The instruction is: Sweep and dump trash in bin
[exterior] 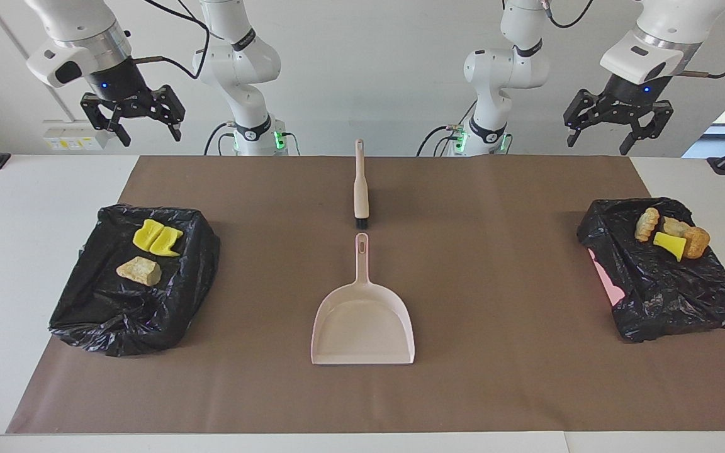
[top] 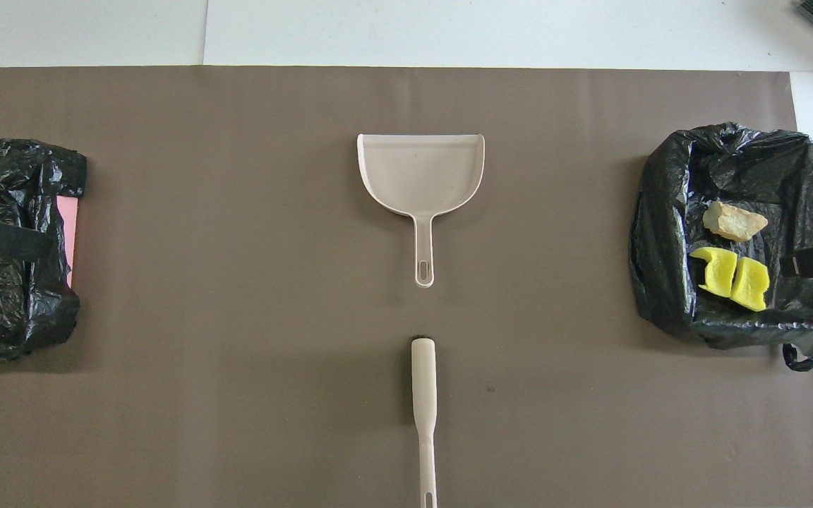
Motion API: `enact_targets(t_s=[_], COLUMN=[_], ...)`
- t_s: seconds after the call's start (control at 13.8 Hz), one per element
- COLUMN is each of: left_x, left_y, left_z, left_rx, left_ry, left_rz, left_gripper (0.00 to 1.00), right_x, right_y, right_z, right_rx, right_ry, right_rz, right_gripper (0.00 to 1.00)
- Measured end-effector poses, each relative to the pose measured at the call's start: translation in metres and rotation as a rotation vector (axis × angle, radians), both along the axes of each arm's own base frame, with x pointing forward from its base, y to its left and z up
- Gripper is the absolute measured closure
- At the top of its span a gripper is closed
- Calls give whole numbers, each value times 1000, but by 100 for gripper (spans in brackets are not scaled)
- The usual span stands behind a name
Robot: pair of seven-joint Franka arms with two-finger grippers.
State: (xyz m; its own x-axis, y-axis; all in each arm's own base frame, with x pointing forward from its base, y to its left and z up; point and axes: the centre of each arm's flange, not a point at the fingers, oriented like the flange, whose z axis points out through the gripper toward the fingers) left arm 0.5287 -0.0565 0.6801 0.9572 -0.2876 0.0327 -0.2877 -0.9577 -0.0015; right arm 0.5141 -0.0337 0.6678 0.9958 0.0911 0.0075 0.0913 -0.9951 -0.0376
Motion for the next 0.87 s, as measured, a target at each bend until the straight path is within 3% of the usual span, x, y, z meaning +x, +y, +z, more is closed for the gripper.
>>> enact_targets(t_s=[0.87], left_x=[-1], left_y=[7], left_z=[5], left_rx=[2], left_ry=[-9], left_rz=[13], left_gripper=[0], right_x=[0], right_y=[1], right_z=[0], right_rx=[0], right_ry=[0], right_rz=[1], right_gripper=[0])
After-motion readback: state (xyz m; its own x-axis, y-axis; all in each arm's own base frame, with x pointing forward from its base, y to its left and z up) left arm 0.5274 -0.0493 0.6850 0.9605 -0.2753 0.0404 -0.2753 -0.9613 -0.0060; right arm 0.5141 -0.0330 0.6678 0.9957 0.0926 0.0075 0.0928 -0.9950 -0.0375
